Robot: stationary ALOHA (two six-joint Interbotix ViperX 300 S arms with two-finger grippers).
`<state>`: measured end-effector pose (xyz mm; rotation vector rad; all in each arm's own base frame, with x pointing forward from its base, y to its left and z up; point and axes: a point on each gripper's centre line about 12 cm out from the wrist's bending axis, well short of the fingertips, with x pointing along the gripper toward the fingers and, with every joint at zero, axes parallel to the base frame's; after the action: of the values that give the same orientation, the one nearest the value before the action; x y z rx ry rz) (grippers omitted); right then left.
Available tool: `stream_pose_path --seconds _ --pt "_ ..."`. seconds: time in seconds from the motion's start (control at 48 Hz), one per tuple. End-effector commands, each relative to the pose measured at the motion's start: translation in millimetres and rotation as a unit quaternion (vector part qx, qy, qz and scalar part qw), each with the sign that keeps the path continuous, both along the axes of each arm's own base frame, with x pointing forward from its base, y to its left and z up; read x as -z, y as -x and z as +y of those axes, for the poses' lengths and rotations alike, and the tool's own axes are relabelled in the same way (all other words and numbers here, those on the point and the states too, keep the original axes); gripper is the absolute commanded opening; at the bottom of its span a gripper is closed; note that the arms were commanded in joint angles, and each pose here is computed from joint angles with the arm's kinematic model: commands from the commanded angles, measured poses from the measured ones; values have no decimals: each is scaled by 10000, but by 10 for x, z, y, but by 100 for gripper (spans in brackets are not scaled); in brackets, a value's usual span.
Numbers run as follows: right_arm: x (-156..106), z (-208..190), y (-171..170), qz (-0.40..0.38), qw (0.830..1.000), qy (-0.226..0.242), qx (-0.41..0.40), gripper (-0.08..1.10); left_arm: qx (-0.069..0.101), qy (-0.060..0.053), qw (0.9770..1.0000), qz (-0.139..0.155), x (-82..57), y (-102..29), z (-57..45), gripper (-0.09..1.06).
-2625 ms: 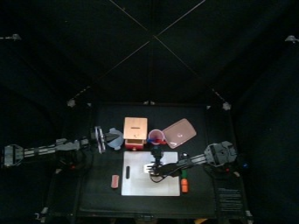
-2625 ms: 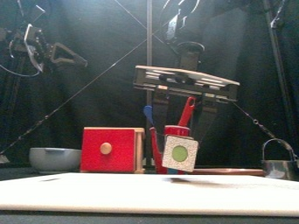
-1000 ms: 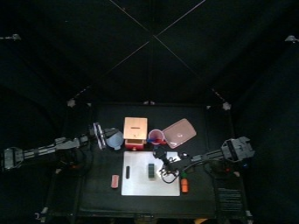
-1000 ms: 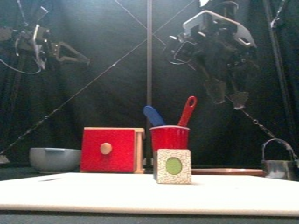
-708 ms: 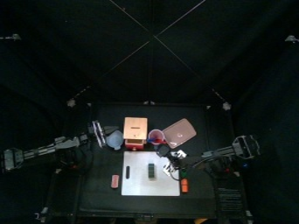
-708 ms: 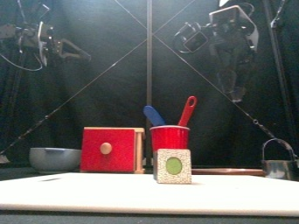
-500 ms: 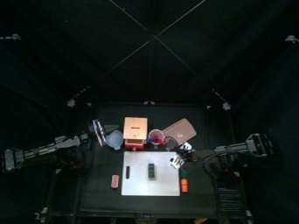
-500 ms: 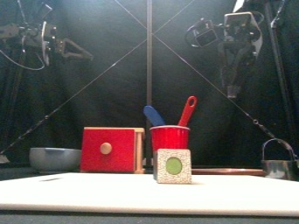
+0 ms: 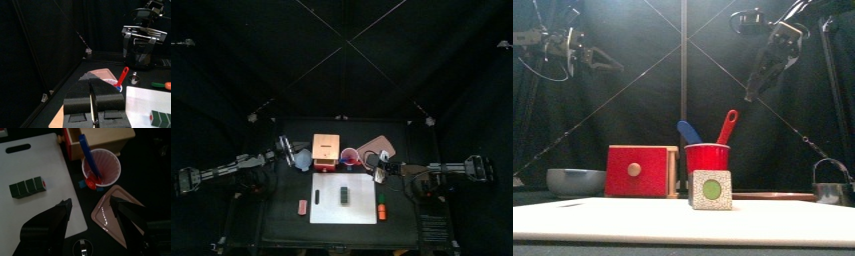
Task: Place sushi on board then cut the sushi with the knife then place the pieces on the plate
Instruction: Pick knife at handle with right hand
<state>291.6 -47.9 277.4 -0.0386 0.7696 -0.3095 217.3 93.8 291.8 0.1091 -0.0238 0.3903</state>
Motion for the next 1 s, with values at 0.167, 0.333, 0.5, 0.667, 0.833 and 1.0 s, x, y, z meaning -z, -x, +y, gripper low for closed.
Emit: stream_pose_path --seconds 0.167,0.333,0.5,0.667,0.833,1.0 --pt "-47 -29 -189 102 9994 248 -214 93 -18 25 10000 -19 -37 -73 43 8" --pt "37 -72 -283 364 9982 381 -285 93 -42 40 10000 32 -6 -78 57 8" --pt "112 -182 -387 837 9954 445 -114 93 -65 57 9999 67 25 -66 64 8" --pt "118 -216 -483 1456 9869 675 -152 93 -86 72 9998 136 80 -49 68 8" --pt "244 -190 -600 2062 9753 659 -436 91 -101 105 9997 205 141 -30 67 8" --pt "296 -209 -691 2433 9658 662 -610 84 -104 121 9996 223 159 -25 65 8"
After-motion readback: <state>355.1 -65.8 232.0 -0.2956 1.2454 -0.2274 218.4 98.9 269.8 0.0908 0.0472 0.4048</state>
